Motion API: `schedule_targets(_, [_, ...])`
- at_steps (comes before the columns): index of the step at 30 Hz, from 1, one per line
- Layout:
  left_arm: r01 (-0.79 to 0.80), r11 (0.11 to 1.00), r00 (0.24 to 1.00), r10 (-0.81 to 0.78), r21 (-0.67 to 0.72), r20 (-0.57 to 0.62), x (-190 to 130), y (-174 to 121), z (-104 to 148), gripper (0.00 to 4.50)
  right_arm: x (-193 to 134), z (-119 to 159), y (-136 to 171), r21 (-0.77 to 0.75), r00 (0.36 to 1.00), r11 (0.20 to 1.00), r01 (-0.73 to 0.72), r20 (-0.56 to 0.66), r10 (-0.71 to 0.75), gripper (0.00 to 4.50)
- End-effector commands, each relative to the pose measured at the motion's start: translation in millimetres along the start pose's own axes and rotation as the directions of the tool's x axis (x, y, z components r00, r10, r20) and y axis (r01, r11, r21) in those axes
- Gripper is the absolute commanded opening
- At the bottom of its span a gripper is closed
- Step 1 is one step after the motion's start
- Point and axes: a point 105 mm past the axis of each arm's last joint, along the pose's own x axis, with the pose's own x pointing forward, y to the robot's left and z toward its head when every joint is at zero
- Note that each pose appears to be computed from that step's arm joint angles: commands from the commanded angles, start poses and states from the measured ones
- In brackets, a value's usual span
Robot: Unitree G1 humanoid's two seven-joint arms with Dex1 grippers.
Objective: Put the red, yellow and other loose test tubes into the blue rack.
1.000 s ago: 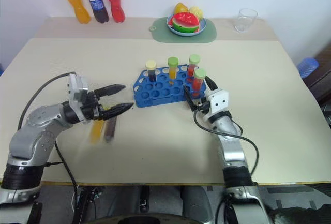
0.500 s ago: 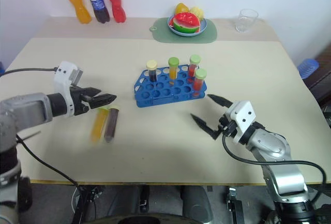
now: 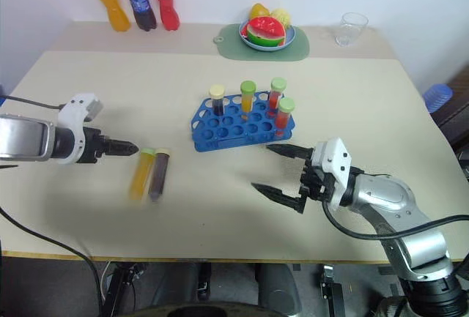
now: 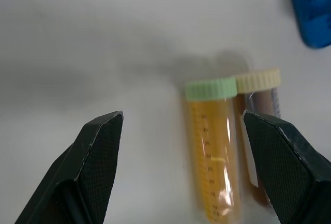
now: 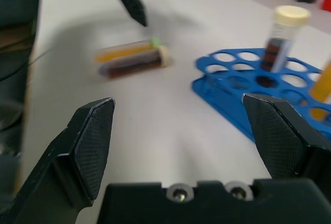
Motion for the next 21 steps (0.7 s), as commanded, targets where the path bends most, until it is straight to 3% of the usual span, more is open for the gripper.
schedule_targets(1, [-0.015,1.000,1.000,0.014,-0.013,-0.023,-5.0,-0.7,-0.7,3.84,-1.6,7.2,8.8,-0.079,0.998,0.995,-0.057,0.004,0.058,4.35])
schedule_targets(19, [-0.170,0.976,0.984,0.160,-0.140,-0.078,41.2,-9.7,-11.4,3.84,2.3,1.6,7.3,-0.115,1.000,0.993,-0.023,0.004,0.023,4.35])
schedule_targets(21, [-0.203,0.967,0.978,0.191,-0.151,-0.087,44.7,-8.0,-12.7,3.29,2.6,1.3,7.5,-0.115,1.000,0.993,-0.018,0.005,0.019,4.41])
